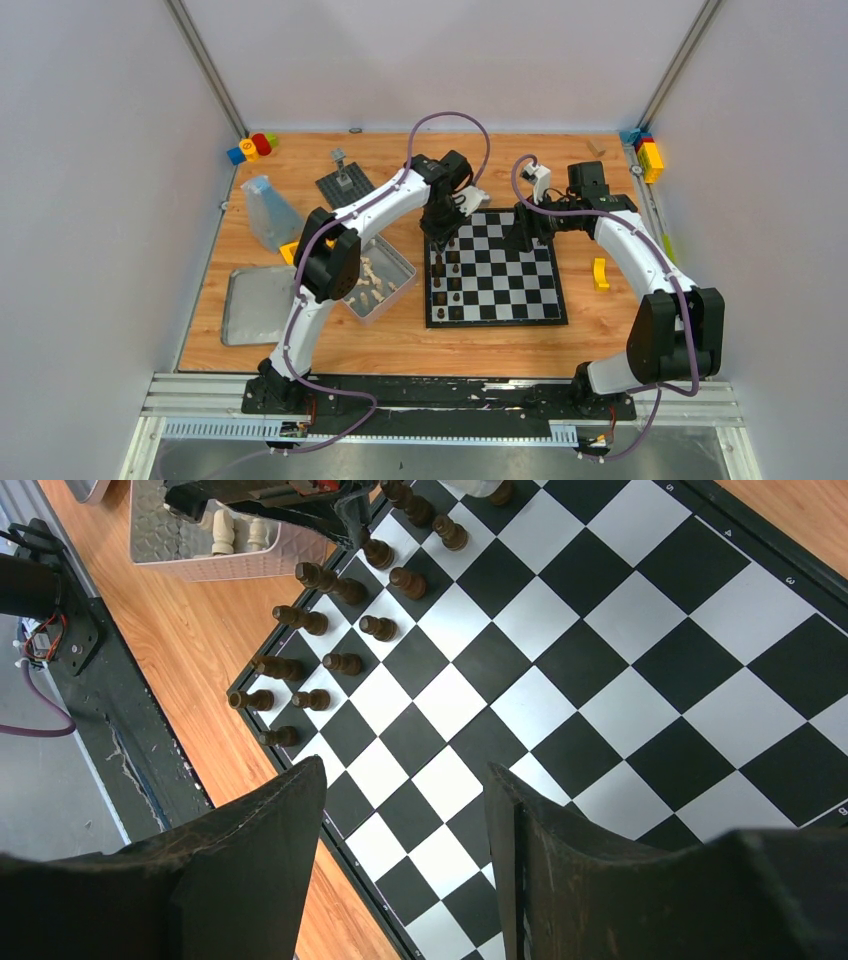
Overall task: Set up the chess pieces on the board
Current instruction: Place the chess piece on the chessboard.
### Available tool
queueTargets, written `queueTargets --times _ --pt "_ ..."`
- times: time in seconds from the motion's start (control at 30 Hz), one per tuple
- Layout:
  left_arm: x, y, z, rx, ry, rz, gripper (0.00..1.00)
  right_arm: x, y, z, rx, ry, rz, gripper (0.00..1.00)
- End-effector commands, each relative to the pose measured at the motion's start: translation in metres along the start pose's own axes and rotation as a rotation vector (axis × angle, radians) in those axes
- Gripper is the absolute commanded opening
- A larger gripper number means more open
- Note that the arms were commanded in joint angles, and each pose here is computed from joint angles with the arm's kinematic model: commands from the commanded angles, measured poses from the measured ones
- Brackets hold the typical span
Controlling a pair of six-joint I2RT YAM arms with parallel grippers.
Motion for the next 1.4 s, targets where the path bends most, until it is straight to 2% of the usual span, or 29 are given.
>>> queueTargets --times 0.0,0.33,0.73,0.87,1.13,1.37 --pt "0.008 -0.001 -0.005 0.004 0.035 -0.022 0.1 0.011 -0.006 0.005 0.014 -0.049 -0.054 0.6" --pt "0.008 -0.005 -0.006 0.027 0.044 -0.02 0.25 0.01 -0.005 0.005 0.017 -0.047 -0.053 0.59" --pt "0.006 -0.007 -0.006 0.047 0.049 -0.016 0.25 0.01 -0.005 0.005 0.018 -0.043 -0.052 0.59" --pt "0.007 -0.009 -0.007 0.049 0.051 -0.018 0.28 0.01 -0.005 0.004 0.018 -0.042 -0.052 0.59" --pt "0.011 -0.03 -0.008 0.085 0.067 -0.064 0.5 0.012 -0.006 0.003 0.01 -0.036 -0.056 0.59" --pt "0.014 -0.066 -0.009 0.152 0.092 -0.146 0.59 0.027 -0.027 -0.006 -0.034 -0.029 -0.125 0.6"
Point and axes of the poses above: each gripper's point midway between its finger pads, its own y axis out along the fingers, its own z axis along the line the jaws close on, x = y × z, the point moved 5 cm from there along -y, back along the fingers, and after that the axes turned 1 degree about y, right-handed, at the moved point
